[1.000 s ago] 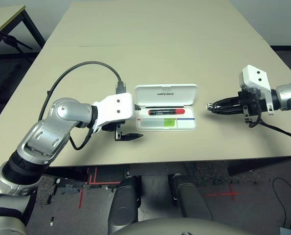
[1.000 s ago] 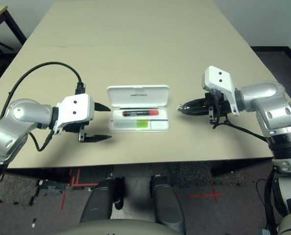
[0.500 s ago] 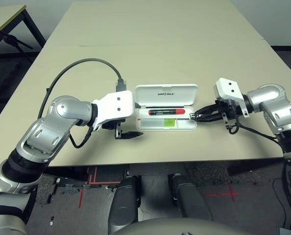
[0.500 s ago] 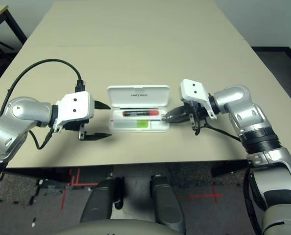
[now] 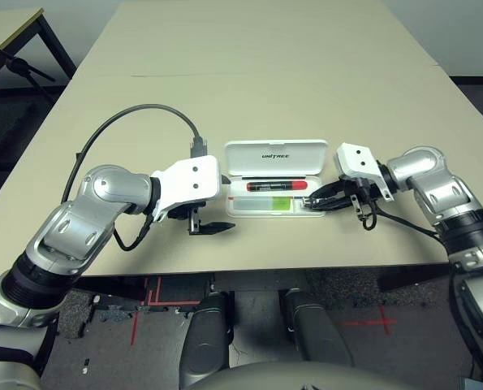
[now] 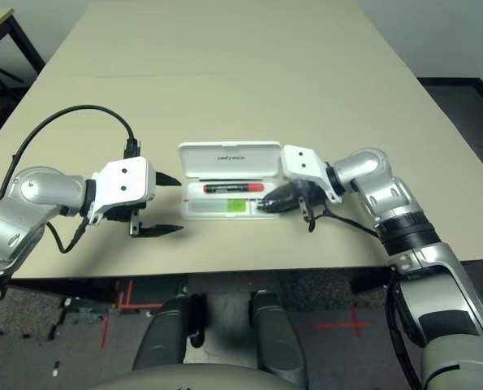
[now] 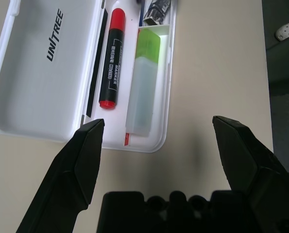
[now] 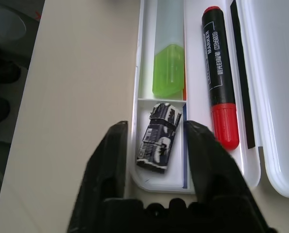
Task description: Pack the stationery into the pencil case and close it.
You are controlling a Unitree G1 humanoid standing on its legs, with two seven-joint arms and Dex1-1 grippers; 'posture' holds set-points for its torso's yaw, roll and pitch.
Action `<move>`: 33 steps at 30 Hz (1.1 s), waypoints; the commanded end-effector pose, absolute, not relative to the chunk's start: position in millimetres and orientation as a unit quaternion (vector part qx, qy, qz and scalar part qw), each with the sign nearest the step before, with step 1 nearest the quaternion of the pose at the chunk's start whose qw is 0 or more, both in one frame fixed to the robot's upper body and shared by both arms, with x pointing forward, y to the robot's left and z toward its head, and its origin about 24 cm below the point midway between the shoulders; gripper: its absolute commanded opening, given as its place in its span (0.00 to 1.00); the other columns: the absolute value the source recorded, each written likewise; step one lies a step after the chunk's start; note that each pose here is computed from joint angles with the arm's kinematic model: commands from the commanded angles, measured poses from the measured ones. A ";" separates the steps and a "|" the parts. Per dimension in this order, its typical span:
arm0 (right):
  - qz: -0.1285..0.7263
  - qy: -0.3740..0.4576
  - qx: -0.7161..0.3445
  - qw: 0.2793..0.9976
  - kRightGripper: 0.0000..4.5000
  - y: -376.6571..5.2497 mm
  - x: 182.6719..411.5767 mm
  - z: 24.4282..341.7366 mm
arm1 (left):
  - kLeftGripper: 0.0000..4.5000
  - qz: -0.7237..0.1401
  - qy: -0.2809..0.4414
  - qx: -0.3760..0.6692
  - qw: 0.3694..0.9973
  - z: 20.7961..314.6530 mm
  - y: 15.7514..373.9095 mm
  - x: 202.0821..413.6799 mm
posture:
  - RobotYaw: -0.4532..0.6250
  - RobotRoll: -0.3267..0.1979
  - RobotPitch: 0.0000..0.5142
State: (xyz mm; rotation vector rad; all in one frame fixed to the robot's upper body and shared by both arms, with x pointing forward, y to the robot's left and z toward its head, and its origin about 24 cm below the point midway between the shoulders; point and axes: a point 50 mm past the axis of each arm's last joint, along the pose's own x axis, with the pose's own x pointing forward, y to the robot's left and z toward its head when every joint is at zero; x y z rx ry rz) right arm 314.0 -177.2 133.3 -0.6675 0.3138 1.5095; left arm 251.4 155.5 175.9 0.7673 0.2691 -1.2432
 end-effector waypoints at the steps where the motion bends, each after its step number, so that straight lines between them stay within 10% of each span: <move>1: 0.665 0.126 -0.302 0.672 0.81 -182.7 314.6 143.9 | 1.00 -0.560 0.130 0.354 0.738 172.8 158.4 252.1 | 0.43 0.62 0.27; 4: 0.663 0.123 -0.288 0.681 0.99 -187.9 312.8 153.3 | 1.00 -0.561 0.129 0.353 0.738 172.5 158.1 252.4 | 0.43 0.62 0.27; 33: 0.530 0.277 -0.113 0.794 0.99 -304.8 244.1 195.6 | 1.00 -0.441 0.166 0.286 0.834 164.9 203.0 300.8 | 0.34 0.62 0.26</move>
